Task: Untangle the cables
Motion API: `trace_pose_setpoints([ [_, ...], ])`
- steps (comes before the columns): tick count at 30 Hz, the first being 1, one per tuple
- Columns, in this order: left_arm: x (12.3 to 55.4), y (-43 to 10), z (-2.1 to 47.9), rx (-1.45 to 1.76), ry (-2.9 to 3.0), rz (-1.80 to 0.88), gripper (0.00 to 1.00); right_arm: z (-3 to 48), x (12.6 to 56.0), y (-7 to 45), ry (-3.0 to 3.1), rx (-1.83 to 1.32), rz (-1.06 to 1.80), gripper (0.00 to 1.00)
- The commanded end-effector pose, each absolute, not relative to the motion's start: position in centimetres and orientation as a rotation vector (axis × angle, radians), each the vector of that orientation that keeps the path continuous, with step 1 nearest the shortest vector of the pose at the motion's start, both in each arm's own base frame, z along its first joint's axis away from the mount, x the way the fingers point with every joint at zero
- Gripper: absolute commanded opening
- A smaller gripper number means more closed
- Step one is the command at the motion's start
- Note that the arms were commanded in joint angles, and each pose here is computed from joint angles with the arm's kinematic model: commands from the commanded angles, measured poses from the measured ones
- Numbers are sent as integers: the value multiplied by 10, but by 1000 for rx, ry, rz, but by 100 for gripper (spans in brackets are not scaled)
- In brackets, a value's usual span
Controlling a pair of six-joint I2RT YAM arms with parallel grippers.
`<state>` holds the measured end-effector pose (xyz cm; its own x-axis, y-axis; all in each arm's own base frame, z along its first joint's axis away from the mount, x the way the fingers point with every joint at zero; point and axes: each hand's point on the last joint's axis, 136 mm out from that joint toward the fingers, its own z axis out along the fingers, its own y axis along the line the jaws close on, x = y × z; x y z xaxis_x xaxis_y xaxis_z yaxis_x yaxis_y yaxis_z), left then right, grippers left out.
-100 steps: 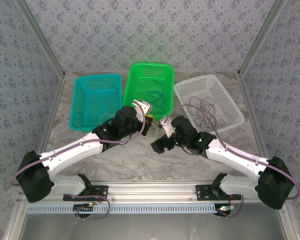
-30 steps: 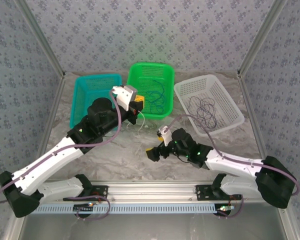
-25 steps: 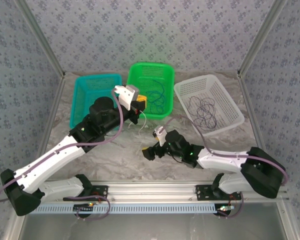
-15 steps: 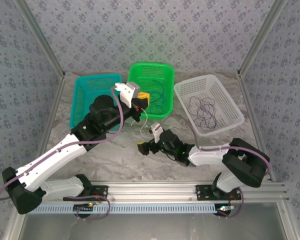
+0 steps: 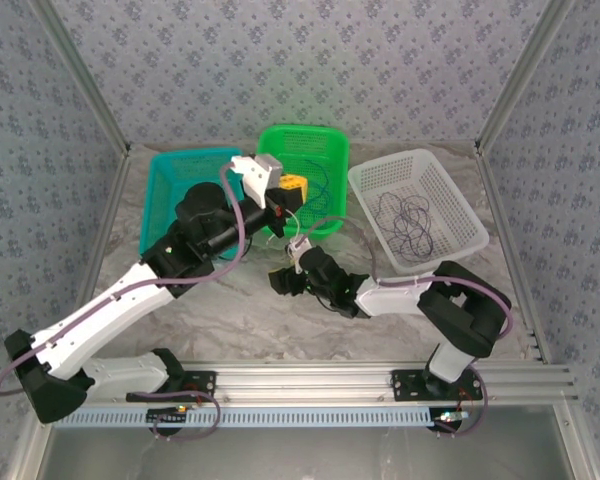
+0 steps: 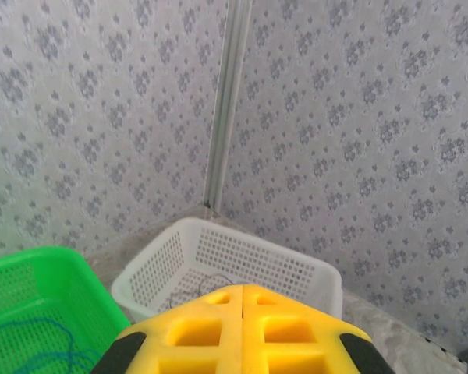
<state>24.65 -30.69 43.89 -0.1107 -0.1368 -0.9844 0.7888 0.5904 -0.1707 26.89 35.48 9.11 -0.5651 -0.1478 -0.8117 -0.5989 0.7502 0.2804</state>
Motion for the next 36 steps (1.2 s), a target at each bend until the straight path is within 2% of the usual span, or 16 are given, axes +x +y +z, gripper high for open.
trace_pose_setpoints([
  [1, 234, -287, 490, 572, 1357, -821, 2, 70, 265, 336, 2211, -543, 624, 61],
  [7, 224, -272, 531, 595, 1282, -770, 2, 55, 259, 318, 2272, -549, 589, 47],
  [15, 232, -240, 557, 540, 1256, -667, 3, 37, 246, 290, 2341, -561, 536, 45],
  [23, 244, -221, 560, 509, 1279, -581, 5, 34, 237, 270, 2357, -525, 535, 54],
  [29, 292, -190, 516, 395, 1416, -454, 7, 56, 240, 273, 2307, -526, 570, 65],
  [36, 342, -143, 467, 235, 1547, -401, 7, 76, 238, 270, 2273, -530, 584, 68],
])
